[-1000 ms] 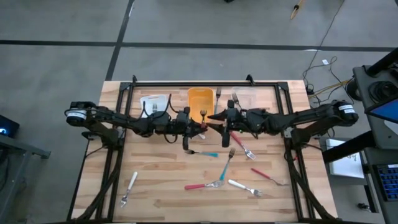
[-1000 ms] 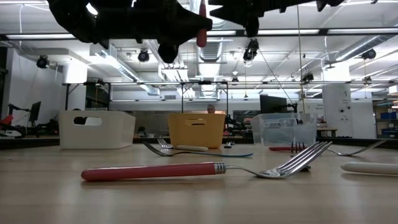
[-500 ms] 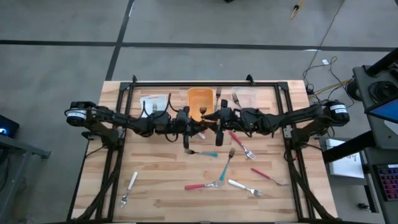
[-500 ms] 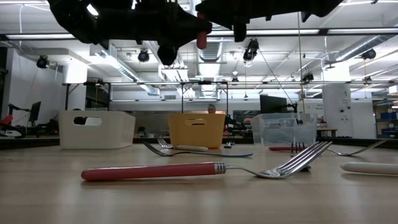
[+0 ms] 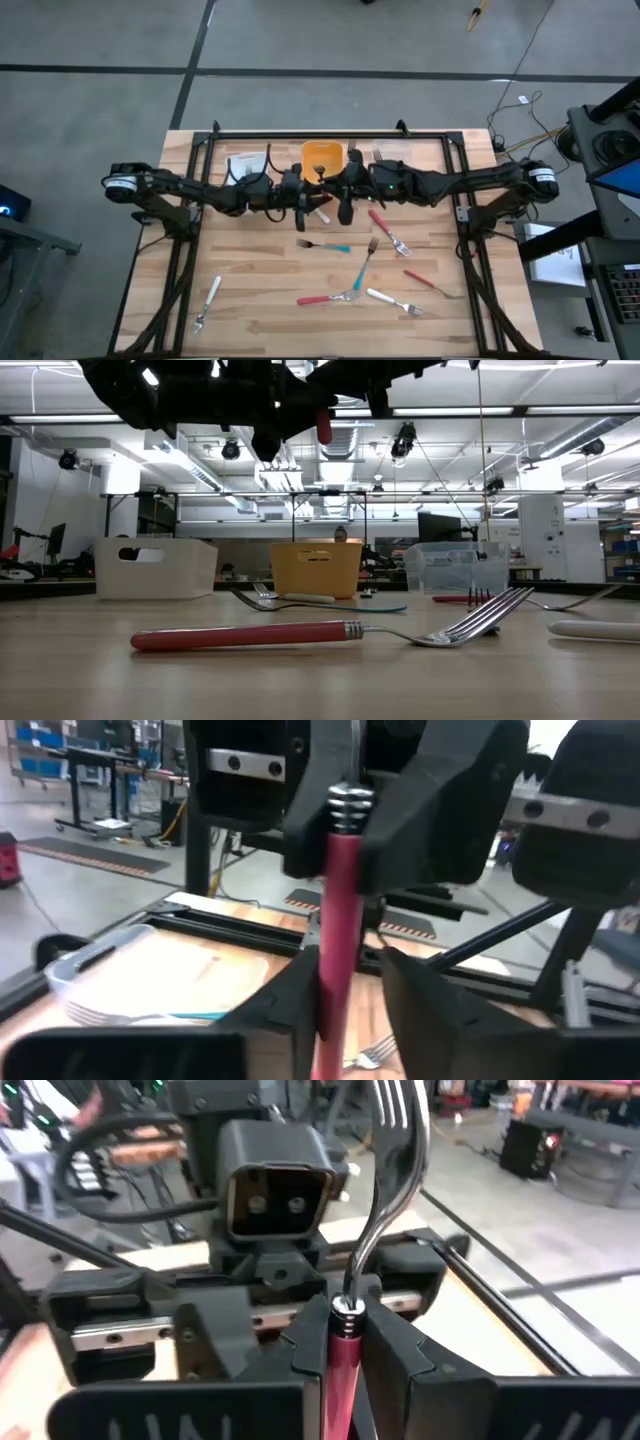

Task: Sort silverware by color (type)
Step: Put the pink fork into the yellow bin

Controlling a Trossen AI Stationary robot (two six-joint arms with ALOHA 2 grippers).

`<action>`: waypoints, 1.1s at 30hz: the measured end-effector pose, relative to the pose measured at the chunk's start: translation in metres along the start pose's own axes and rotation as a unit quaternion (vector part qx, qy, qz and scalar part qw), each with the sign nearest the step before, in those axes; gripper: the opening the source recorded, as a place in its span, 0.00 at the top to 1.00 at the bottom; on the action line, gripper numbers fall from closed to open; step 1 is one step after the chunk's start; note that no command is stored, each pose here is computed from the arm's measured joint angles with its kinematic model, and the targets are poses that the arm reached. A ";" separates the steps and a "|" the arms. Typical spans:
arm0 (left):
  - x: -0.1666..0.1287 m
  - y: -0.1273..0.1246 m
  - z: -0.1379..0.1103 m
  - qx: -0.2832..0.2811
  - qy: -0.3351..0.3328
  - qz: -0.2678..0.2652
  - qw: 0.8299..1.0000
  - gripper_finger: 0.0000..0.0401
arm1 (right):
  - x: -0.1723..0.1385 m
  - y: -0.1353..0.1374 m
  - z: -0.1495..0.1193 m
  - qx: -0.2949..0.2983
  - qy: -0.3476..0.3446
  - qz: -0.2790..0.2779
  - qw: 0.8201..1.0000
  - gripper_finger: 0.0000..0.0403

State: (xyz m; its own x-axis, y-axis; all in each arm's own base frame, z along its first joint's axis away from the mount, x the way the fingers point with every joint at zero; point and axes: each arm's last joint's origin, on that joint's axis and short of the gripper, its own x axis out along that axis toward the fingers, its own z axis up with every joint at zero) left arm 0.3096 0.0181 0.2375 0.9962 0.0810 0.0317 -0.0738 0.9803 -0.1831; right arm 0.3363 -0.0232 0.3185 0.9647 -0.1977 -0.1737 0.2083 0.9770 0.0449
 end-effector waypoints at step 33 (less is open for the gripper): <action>-0.119 0.084 0.061 0.192 0.047 0.219 0.955 0.48 | 0.107 -0.140 -0.042 0.250 0.265 -0.074 0.928 0.93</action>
State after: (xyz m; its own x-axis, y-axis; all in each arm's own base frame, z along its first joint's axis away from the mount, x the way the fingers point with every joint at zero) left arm 0.1821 0.1021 0.2783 0.8639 0.5003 -0.0580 -0.4784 0.8512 0.2159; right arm 0.4037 -0.1774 0.2521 0.7324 -0.1295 -0.6685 0.5080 0.7577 0.4097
